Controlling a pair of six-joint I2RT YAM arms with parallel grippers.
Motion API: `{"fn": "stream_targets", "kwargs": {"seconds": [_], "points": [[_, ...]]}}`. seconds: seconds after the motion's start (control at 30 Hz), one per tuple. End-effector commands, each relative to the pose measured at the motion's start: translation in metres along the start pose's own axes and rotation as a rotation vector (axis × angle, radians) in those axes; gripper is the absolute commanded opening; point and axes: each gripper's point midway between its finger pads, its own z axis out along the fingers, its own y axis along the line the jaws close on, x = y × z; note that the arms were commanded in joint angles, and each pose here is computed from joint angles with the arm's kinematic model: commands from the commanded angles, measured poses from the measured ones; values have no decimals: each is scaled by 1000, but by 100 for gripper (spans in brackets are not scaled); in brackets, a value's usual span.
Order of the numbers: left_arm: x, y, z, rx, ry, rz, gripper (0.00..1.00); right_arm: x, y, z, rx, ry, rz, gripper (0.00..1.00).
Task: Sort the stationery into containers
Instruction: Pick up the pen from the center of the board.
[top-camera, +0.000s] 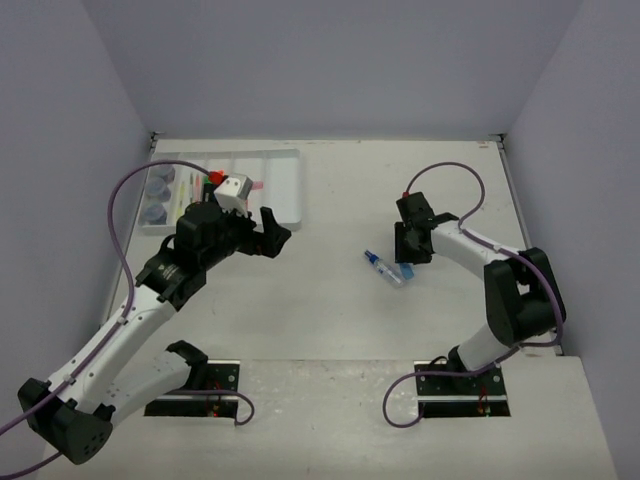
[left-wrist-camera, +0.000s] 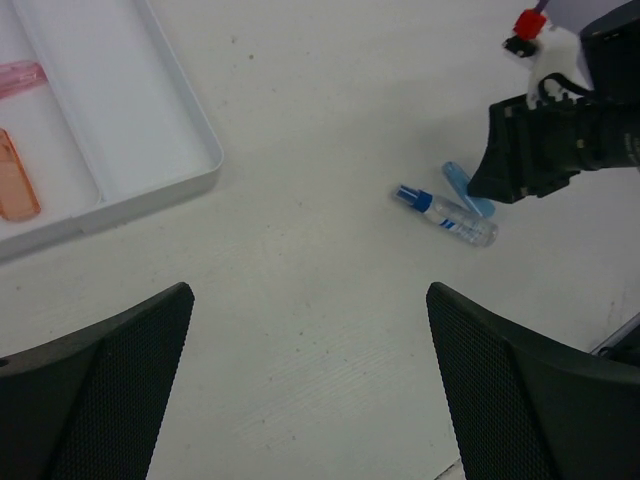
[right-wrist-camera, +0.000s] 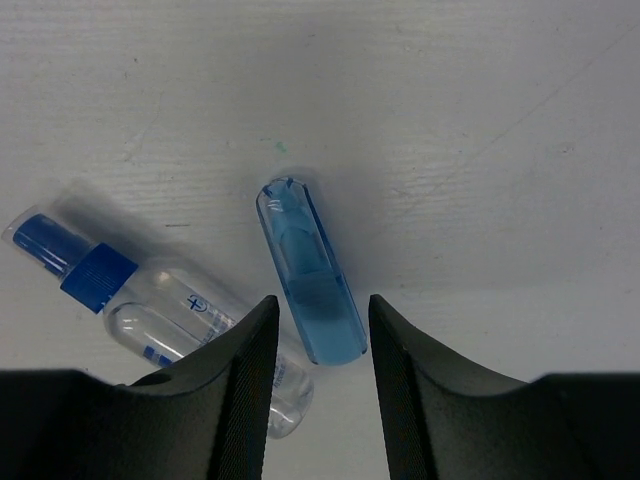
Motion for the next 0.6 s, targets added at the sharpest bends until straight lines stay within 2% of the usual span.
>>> {"fn": "stream_targets", "kwargs": {"seconds": [0.0,0.13,0.37,0.43,0.5,0.57], "points": [[-19,-20,-19,92,-75,27,100,-18,8,0,-17,-10,5,43],[-15,-21,-20,105,-67,24,100,-7,5,13,0,76,-14,43],[-13,-23,-21,120,-66,31,100,-14,0,15,-35,110,0,36],[-13,-23,-20,118,-68,31,100,-17,-1,14,-31,115,-7,28],[-12,-22,-17,116,-71,24,100,-23,-2,15,-20,112,-12,17],[-8,-22,-13,123,-61,13,100,-28,-5,14,-2,95,-7,12]]}}
